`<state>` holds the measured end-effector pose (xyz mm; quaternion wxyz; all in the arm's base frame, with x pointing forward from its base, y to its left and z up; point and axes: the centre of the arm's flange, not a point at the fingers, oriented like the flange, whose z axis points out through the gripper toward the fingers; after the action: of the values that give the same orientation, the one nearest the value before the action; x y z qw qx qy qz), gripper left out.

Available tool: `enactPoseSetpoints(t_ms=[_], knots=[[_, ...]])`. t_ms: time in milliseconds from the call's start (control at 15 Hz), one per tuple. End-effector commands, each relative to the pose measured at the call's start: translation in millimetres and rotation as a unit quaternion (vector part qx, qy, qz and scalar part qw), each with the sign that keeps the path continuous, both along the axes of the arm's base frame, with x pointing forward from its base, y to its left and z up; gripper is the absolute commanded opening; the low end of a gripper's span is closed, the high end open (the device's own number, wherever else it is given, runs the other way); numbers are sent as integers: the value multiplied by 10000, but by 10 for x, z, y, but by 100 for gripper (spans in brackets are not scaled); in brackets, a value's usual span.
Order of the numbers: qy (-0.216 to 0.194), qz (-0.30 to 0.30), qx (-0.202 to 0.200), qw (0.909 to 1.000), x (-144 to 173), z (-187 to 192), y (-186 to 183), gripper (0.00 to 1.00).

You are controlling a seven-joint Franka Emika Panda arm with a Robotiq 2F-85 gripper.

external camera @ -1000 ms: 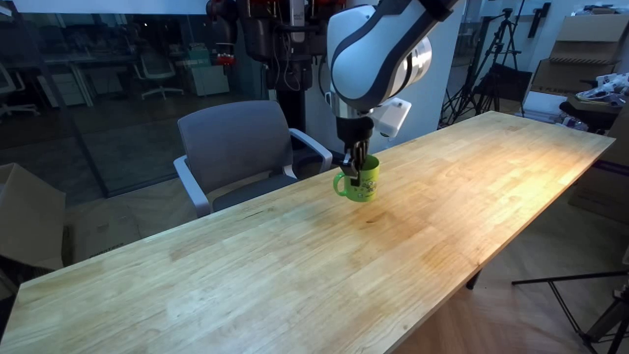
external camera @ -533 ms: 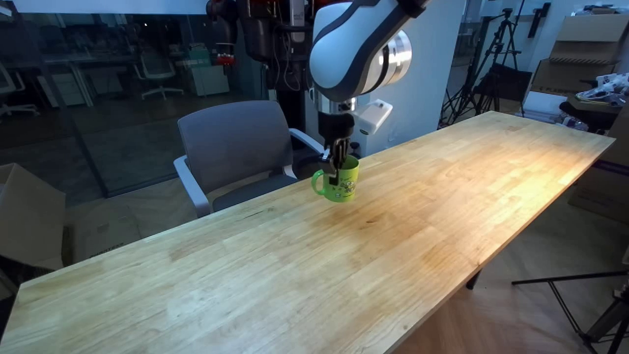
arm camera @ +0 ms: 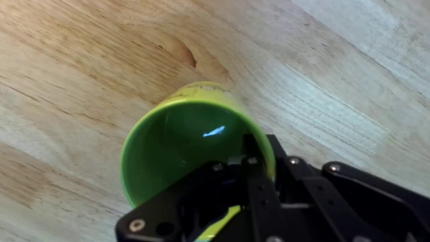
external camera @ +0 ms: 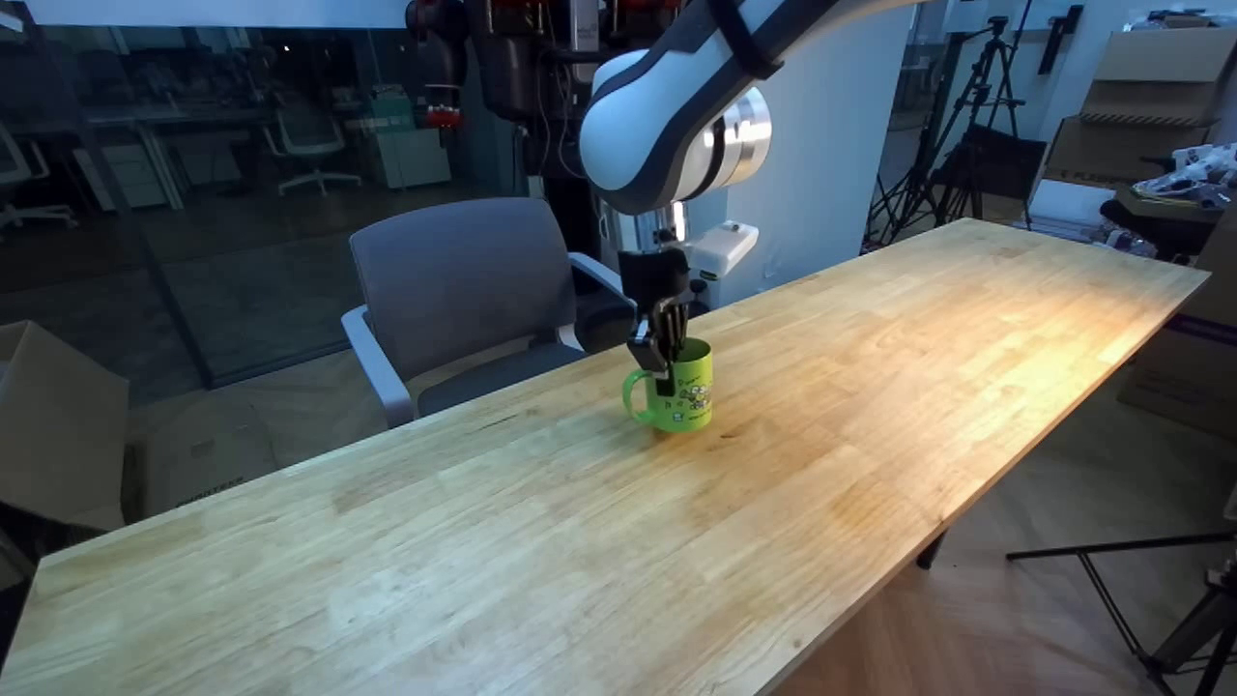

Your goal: Move the cup away from you

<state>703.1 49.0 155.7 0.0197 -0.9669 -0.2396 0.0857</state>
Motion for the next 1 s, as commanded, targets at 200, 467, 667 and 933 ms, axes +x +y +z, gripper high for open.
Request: enactPoseSetpoints(t_ms=[200,467,667,933], knots=[[-144,82,-348,9993,312,-43,71,2],[-517,181,-492,9973,364,-47,104,2],[-641,192,-449,9967,393,-53,105,2],[-681,173,-393,9968,401,-59,72,2]])
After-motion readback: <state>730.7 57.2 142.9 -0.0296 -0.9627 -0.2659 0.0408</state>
